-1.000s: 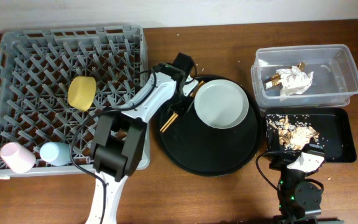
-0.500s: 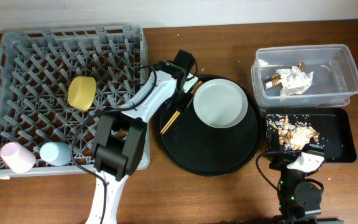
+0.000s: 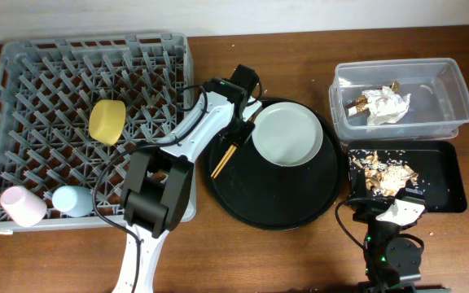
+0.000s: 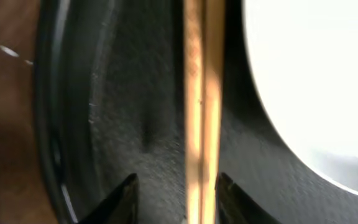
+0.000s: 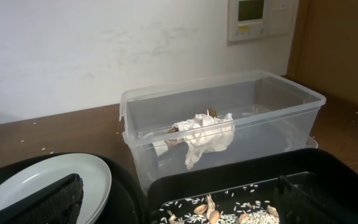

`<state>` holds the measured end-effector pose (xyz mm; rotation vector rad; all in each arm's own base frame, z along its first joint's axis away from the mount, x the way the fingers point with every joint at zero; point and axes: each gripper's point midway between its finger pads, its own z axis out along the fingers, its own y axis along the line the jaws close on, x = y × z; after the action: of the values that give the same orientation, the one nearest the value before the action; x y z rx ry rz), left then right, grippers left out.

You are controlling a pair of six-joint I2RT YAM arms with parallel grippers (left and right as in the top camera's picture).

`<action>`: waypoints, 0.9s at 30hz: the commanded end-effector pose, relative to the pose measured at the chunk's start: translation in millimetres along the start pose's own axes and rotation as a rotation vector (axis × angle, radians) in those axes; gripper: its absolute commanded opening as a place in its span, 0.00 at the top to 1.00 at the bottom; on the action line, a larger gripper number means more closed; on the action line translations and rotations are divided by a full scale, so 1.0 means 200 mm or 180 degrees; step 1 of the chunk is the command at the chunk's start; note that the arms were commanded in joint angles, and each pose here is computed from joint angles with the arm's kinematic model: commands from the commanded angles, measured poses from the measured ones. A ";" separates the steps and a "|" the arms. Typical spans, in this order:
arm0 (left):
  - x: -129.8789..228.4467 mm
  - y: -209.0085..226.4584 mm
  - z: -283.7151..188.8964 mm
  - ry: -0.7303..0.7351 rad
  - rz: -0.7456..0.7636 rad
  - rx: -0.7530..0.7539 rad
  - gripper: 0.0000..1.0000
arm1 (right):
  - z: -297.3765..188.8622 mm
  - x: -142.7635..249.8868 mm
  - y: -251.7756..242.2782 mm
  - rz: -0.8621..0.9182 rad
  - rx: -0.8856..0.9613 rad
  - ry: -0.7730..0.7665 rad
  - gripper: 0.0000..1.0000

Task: Sort waste into correct bins and load items into the dishwasher rack
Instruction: 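Grasp one wooden chopstick on the black tray with the left gripper, then insert the chopstick upright into the rack and release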

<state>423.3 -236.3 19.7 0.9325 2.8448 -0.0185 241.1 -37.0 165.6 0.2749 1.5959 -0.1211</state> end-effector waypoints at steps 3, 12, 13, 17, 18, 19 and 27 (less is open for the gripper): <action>0.05 0.04 0.05 -0.0011 0.0012 -0.0187 0.66 | 0.00 0.01 -0.01 0.0012 0.0013 0.0007 0.02; 0.08 -0.10 0.07 0.0023 -0.0034 0.0189 1.00 | 0.00 0.01 -0.01 0.0012 0.0013 0.0007 0.01; 0.05 -0.09 0.00 -0.0018 -0.0043 0.0184 1.00 | 0.00 0.01 -0.01 0.0012 0.0014 0.0007 0.02; -0.08 0.02 -0.55 -0.0467 -0.0364 0.0148 1.00 | 0.00 0.01 -0.01 0.0012 0.0013 0.0007 0.02; -0.08 0.07 -0.65 -0.0567 -0.0479 0.0128 1.00 | 0.00 0.01 -0.01 0.0012 0.0014 0.0006 0.02; -0.07 0.13 -0.74 -0.0659 -0.0684 0.0076 1.00 | 0.00 0.01 -0.01 0.0012 0.0014 0.0006 0.02; 0.23 0.66 -0.68 -0.0342 -0.2204 -0.0150 1.00 | 0.00 0.01 -0.01 0.0012 0.0014 0.0006 0.02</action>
<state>448.8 -93.0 188.4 -0.0431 2.8091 -0.0892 241.1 -37.0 165.7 0.2756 1.5954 -0.1204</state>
